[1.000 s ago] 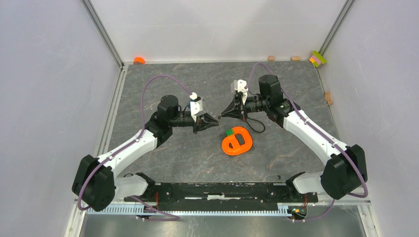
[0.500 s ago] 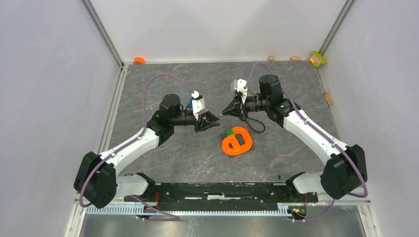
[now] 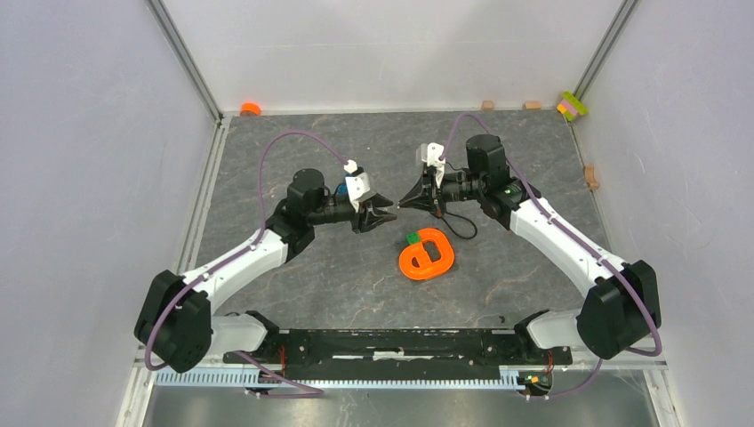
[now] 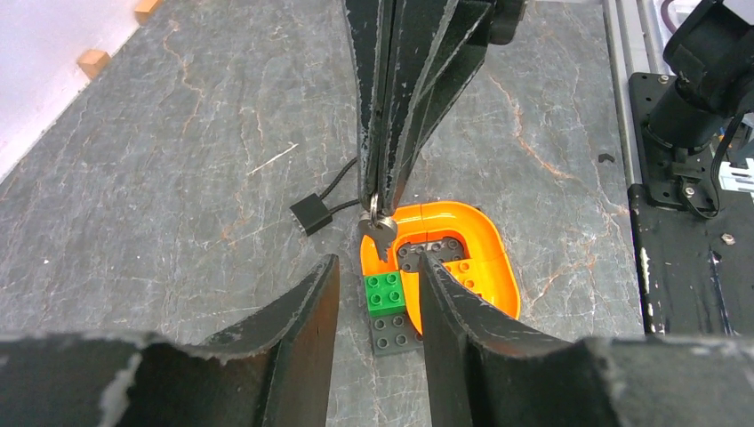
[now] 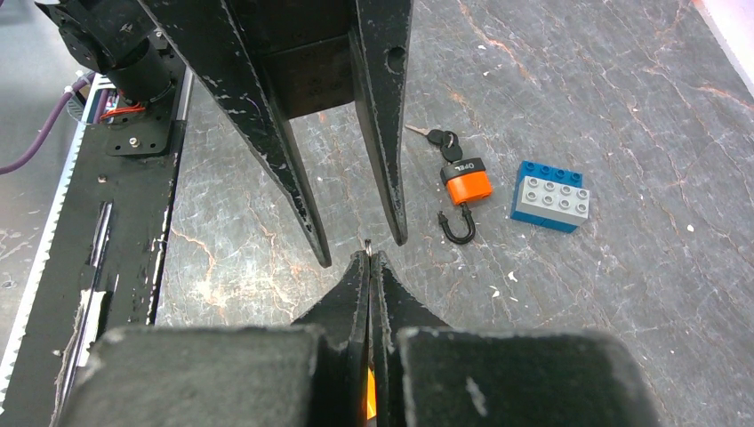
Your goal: Unlock with the key
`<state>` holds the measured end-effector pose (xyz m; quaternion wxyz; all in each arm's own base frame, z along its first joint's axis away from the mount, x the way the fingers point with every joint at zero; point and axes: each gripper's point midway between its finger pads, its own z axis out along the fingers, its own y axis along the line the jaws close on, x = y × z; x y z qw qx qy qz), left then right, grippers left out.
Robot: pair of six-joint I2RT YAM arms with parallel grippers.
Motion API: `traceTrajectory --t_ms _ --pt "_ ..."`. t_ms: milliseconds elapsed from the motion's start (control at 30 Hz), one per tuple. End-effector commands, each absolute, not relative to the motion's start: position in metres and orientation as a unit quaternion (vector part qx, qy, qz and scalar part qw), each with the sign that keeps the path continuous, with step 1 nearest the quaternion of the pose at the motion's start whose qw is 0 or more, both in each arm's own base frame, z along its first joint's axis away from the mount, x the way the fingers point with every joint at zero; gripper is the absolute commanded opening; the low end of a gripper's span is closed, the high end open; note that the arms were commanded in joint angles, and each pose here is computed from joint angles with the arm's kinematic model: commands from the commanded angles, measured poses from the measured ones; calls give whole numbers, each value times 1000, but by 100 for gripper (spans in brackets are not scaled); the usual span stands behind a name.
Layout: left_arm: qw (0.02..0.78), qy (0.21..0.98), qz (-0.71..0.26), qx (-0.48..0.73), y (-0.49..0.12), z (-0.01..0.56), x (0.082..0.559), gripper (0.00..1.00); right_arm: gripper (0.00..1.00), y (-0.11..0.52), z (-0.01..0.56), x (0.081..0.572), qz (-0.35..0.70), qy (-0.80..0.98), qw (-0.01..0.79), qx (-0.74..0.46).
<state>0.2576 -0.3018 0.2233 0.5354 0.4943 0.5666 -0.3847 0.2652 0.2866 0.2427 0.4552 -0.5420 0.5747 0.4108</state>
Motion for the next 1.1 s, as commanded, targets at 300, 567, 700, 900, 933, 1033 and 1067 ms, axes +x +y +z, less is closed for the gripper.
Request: traceTrajectory --t_ms 300,567,700,900,933,1033,1067 --pt "542 543 -407 496 -314 238 260 36 0 289 258 264 411 549 475 -551" --pt "529 537 -422 503 -319 236 253 29 0 289 255 265 411 552 473 -551" --pt "529 537 -423 504 -320 236 252 24 0 289 255 266 409 552 474 -551" --pt "534 536 -415 505 -317 235 252 15 0 289 255 266 405 552 475 -552" --pt "535 537 -414 505 -317 235 252 14 0 288 255 266 405 552 475 -552" --pt "536 537 -414 504 -317 236 253 11 0 288 254 266 406 553 474 -552" --pt "536 537 -413 504 -317 236 253 9 0 288 254 266 405 553 475 -552"
